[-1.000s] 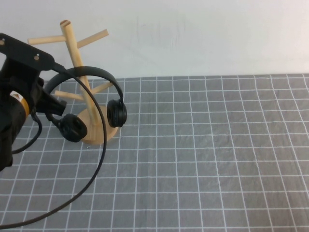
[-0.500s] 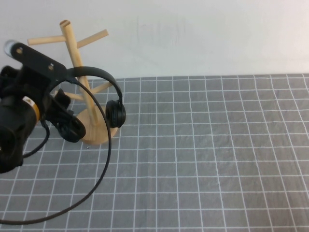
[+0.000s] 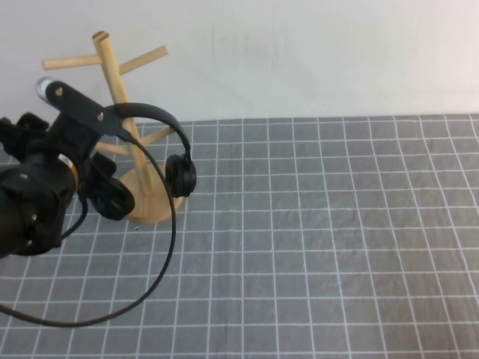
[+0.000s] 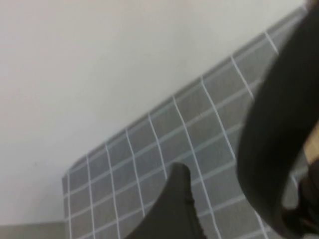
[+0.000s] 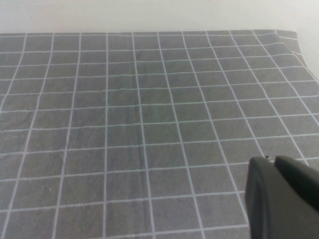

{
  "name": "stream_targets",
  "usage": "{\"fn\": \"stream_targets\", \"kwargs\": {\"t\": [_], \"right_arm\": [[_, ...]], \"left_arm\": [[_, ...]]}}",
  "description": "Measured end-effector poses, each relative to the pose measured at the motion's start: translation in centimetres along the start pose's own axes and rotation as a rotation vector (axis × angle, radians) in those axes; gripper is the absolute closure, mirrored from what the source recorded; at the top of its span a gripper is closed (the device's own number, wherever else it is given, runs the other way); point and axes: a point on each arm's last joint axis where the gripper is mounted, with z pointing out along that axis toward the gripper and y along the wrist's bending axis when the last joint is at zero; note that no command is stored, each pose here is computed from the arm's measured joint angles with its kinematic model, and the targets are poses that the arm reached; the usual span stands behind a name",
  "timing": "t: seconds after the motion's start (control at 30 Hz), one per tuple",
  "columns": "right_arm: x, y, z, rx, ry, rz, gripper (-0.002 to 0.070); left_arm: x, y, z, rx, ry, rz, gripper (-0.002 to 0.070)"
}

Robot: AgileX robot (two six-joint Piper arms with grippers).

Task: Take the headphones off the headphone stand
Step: Pick up the headphones from the headphone stand

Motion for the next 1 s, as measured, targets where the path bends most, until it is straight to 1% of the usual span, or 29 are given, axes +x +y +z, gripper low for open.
{"fn": "stream_targets", "kwargs": {"t": [0.13,0.2,0.3,0.33,0.4,0.5,0.67,0.73,0.9,1.0], "right_arm": [[0.0,0.0,0.0,0.0,0.0,0.0,0.0682],[0.0,0.0,0.0,0.0,0.0,0.0,0.0682],[0.0,0.0,0.0,0.0,0.0,0.0,0.0682],[0.0,0.0,0.0,0.0,0.0,0.0,0.0682],[0.0,0.0,0.0,0.0,0.0,0.0,0.0682],[0.0,0.0,0.0,0.0,0.0,0.0,0.0682],[0.0,0.0,0.0,0.0,0.0,0.0,0.0682],[0.0,0.0,0.0,0.0,0.0,0.0,0.0682],[0.0,0.0,0.0,0.0,0.0,0.0,0.0682],[0.0,0.0,0.0,0.0,0.0,0.0,0.0682]], "left_arm": [[-1.0,0.5,0.1,-0.014,-0.025,-0.013,0.008],[-1.5,0.6,0.2,-0.007,-0.039,-0.003,0.0083],[-1.9,0.5,0.6,0.0,-0.044,0.009,0.0116],[-2.0,0.4,0.8,0.001,-0.042,0.011,0.0137],[-2.0,0.1,1.3,0.005,-0.035,0.018,0.0195],[-2.0,-0.2,1.9,0.0,-0.02,0.026,0.0313],[-2.0,-0.1,2.0,-0.007,-0.018,0.034,0.0561],[-2.0,-0.1,2.0,-0.008,-0.016,0.032,0.0608],[-2.1,-0.1,2.0,-0.01,-0.019,0.033,0.061],[-2.3,0.4,1.5,-0.019,-0.034,0.021,0.061]]}}
